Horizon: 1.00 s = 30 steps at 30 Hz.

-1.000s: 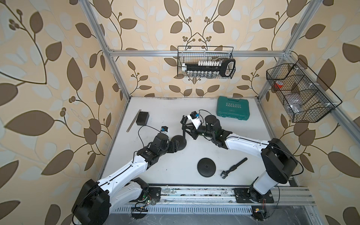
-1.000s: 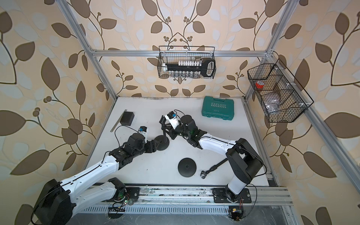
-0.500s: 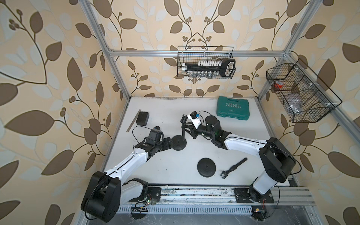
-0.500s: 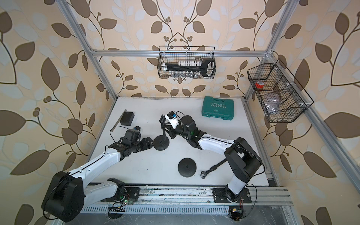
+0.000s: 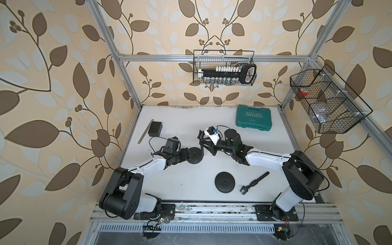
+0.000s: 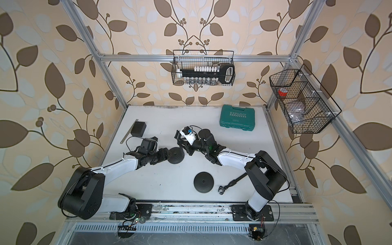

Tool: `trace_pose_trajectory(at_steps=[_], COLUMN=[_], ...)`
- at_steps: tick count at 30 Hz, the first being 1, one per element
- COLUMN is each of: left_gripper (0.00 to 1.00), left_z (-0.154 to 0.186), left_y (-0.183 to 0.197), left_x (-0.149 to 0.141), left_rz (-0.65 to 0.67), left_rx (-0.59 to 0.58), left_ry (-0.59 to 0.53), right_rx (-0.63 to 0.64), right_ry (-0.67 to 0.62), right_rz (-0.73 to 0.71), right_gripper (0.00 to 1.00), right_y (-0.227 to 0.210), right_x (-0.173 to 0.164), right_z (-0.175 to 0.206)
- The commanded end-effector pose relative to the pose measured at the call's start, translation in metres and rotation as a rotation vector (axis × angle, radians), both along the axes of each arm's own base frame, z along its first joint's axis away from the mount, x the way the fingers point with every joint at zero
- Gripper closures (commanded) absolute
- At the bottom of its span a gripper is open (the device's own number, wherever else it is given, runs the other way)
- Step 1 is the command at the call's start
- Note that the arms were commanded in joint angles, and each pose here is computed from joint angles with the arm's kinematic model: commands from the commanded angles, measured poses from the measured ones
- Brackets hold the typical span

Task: Assemble a microphone stand
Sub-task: Move the microphone stand base to the center of the board.

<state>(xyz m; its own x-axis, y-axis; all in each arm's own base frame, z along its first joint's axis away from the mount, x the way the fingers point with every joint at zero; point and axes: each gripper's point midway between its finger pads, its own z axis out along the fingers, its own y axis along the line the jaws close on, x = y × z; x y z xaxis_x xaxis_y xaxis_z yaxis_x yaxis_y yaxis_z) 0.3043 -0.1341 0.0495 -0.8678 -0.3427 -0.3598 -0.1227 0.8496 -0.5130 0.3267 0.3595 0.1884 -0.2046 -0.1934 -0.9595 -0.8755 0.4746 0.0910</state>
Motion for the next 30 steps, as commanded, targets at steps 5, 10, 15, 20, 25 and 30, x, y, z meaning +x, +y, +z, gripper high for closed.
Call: trace_pose_trajectory(at_steps=[5, 10, 15, 20, 25, 30], left_gripper=[0.31, 0.32, 0.34, 0.35, 0.34, 0.34], left_z=[0.002, -0.011, -0.018, -0.009, 0.002, 0.018], left_y=[-0.015, -0.03, -0.062, -0.096, -0.072, -0.05], left_x=[0.023, 0.026, 0.025, 0.022, 0.021, 0.011], left_rz=[-0.054, -0.095, -0.163, -0.228, -0.181, -0.179], left_rx=[-0.053, -0.104, -0.142, -0.203, -0.138, -0.101], left_ry=[0.002, 0.047, 0.063, 0.043, 0.022, -0.06], right_rx=[-0.004, 0.003, 0.013, 0.001, 0.022, 0.029], right_ry=[-0.058, -0.043, -0.056, -0.055, -0.062, -0.082], right_rz=[0.007, -0.019, -0.053, -0.09, -0.036, -0.03], right_gripper=[0.91, 0.91, 0.92, 0.92, 0.91, 0.91], right_y=[-0.01, -0.021, -0.033, -0.043, -0.038, -0.037], right_x=[-0.01, -0.005, -0.001, 0.005, -0.005, -0.005], right_z=[0.011, 0.009, 0.01, 0.005, 0.004, 0.002])
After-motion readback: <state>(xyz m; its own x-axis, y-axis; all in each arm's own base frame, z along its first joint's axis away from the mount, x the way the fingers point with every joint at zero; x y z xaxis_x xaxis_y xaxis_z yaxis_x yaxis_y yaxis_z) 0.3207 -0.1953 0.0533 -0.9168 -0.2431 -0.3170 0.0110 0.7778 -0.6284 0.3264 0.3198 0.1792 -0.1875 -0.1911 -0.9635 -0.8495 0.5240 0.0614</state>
